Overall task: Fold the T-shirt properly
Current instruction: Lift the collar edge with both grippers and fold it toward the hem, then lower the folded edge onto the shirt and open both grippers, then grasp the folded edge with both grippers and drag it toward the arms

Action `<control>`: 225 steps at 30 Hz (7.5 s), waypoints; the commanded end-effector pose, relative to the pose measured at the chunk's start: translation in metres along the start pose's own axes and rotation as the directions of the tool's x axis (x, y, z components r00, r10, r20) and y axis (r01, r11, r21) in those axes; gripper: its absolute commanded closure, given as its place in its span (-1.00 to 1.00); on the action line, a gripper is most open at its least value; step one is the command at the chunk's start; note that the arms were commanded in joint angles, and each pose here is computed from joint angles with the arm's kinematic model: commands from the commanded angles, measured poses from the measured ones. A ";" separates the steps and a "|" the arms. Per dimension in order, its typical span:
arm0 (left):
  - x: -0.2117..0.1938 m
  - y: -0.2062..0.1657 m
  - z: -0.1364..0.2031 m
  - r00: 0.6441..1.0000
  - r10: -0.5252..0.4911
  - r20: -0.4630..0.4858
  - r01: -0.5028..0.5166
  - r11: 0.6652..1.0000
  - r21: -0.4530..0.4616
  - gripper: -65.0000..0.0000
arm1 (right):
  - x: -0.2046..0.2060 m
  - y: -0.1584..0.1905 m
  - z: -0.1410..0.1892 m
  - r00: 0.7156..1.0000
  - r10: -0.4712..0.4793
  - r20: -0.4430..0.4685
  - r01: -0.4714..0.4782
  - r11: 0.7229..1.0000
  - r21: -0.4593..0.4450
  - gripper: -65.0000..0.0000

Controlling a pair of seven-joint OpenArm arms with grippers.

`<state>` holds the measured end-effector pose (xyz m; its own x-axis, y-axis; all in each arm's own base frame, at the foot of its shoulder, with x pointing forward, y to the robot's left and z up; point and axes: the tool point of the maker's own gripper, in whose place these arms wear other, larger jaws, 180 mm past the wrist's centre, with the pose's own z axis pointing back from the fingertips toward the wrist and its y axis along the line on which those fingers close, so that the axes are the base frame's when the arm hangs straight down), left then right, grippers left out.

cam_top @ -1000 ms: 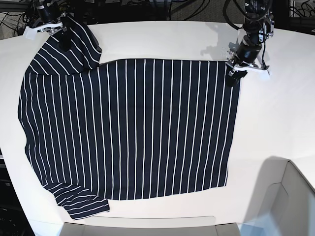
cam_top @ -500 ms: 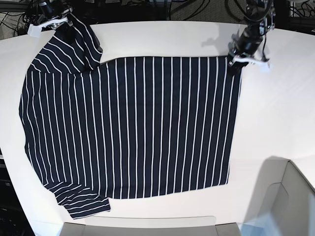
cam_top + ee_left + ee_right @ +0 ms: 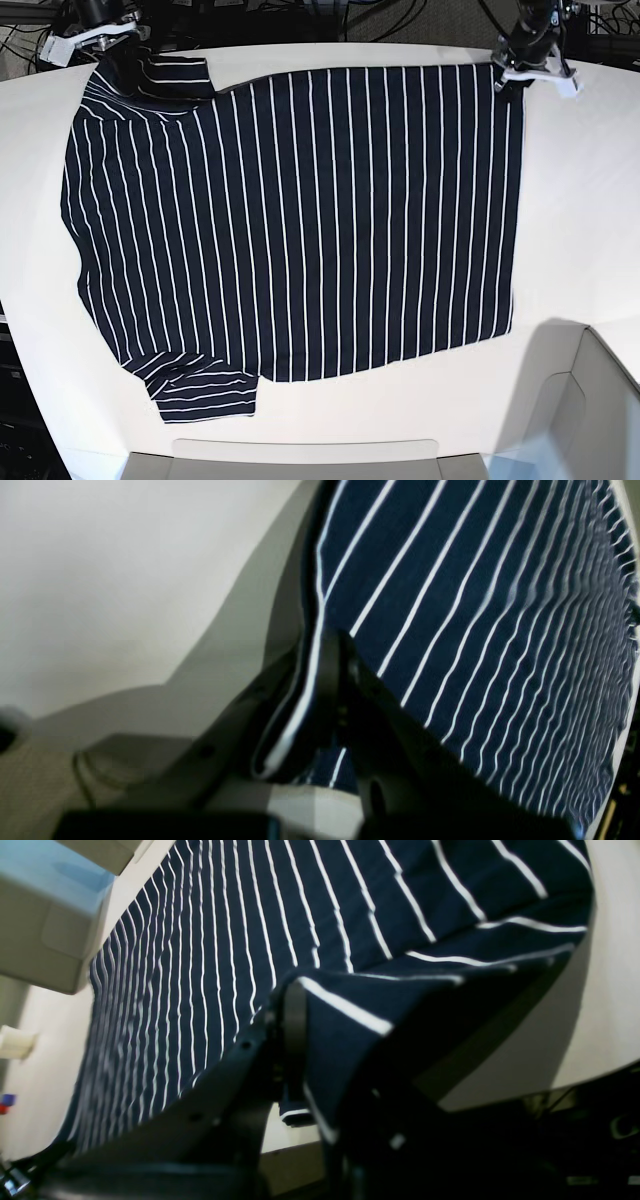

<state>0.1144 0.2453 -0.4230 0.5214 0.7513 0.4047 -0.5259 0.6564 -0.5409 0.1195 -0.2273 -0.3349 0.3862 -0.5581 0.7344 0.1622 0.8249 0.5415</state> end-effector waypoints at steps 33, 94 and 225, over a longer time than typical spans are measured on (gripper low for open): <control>0.131 -0.105 -0.051 0.985 0.125 0.122 -0.111 0.987 -0.118 1.00 | 0.117 0.038 -0.129 0.873 0.484 -0.063 -0.485 0.875 0.002 1.00; 0.211 -0.154 -0.111 0.978 0.077 0.192 -0.056 0.992 -0.111 0.36 | 0.205 0.095 -0.288 0.652 0.757 0.042 -0.757 0.653 -0.028 0.02; -0.039 0.156 0.014 0.837 -0.444 -0.319 0.521 0.824 0.220 1.00 | -0.060 -0.047 -0.105 0.431 0.684 -0.588 -0.777 0.612 0.143 0.94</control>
<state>0.1041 0.3055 -0.4639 0.6363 0.3776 0.6727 -0.2380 0.9256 -0.2943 0.2185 -0.1935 -0.4262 0.7056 0.3174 0.6335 -0.3287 0.9387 -0.1042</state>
